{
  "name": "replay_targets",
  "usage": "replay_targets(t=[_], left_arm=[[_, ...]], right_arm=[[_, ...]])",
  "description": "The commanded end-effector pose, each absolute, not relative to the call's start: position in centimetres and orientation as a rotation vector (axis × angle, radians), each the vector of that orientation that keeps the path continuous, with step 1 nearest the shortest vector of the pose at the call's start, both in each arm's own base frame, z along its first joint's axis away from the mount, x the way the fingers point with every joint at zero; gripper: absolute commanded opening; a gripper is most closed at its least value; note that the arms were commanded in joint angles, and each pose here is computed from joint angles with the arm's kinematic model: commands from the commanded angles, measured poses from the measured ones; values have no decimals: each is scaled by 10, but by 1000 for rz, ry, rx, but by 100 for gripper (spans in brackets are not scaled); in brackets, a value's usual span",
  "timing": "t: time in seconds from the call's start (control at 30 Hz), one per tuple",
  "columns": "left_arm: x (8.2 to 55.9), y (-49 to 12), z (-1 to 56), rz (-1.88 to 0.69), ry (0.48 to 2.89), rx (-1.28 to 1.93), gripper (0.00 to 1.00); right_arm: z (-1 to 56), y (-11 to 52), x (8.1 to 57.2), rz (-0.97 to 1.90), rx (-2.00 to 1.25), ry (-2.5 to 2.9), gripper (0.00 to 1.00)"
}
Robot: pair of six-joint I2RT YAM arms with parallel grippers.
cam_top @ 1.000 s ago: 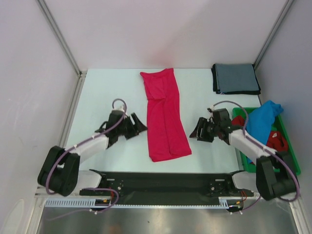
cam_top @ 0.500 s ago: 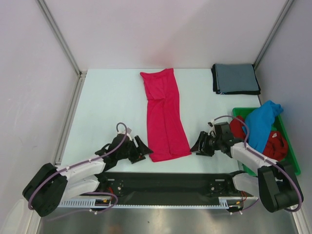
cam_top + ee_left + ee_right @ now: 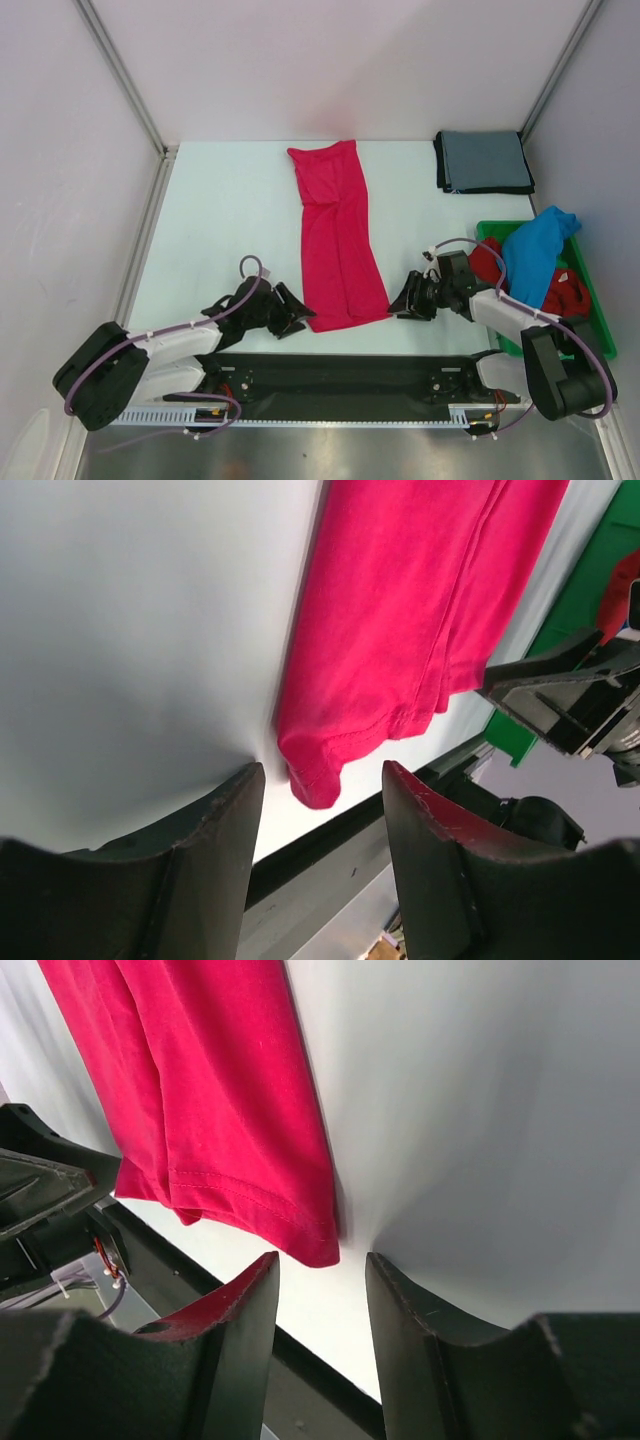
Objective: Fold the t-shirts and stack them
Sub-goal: Fold the tshirt
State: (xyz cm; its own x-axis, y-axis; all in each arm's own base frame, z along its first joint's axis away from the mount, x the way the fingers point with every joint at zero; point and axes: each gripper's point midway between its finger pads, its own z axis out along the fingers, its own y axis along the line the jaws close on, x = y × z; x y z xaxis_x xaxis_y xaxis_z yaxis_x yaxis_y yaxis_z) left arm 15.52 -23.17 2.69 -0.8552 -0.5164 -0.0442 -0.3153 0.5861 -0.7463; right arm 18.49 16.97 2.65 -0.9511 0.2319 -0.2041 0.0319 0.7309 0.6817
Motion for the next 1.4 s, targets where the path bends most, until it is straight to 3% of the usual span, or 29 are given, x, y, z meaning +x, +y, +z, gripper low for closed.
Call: replay_targets(t=[0.0,0.4,0.5,0.53,0.57,0.63,0.67,0.87,1.03,1.13,1.37], left_arm=[[132,-215,-4,-985,2676,-787,57],[132,-218,-19,-959,2707,-791,54],[135,-219,-19,-958,2700,-775,37],[134,-217,-20,-950,2698,-774,34],[134,-216,-20,-949,2693,-772,22],[133,-214,-20,-951,2686,-748,9],[132,-213,-20,-954,2684,-742,0],[115,-200,-18,-983,2666,-634,0],[108,-203,-2,-1048,2652,-438,0],[101,-192,-9,-978,2689,-424,0],[92,-196,-8,-1091,2657,-405,1]], right_arm=[[30,173,190,1060,186,2634,45],[14,177,189,1096,185,2661,43],[14,180,188,1118,186,2664,35],[14,180,187,1123,189,2665,27],[14,181,185,1132,191,2671,21],[15,184,181,1153,175,2677,0],[18,186,179,1160,167,2670,0],[29,211,132,1220,116,2702,0],[35,214,121,1233,170,2628,0],[31,211,117,1227,187,2633,0],[26,212,107,1228,182,2649,0]])
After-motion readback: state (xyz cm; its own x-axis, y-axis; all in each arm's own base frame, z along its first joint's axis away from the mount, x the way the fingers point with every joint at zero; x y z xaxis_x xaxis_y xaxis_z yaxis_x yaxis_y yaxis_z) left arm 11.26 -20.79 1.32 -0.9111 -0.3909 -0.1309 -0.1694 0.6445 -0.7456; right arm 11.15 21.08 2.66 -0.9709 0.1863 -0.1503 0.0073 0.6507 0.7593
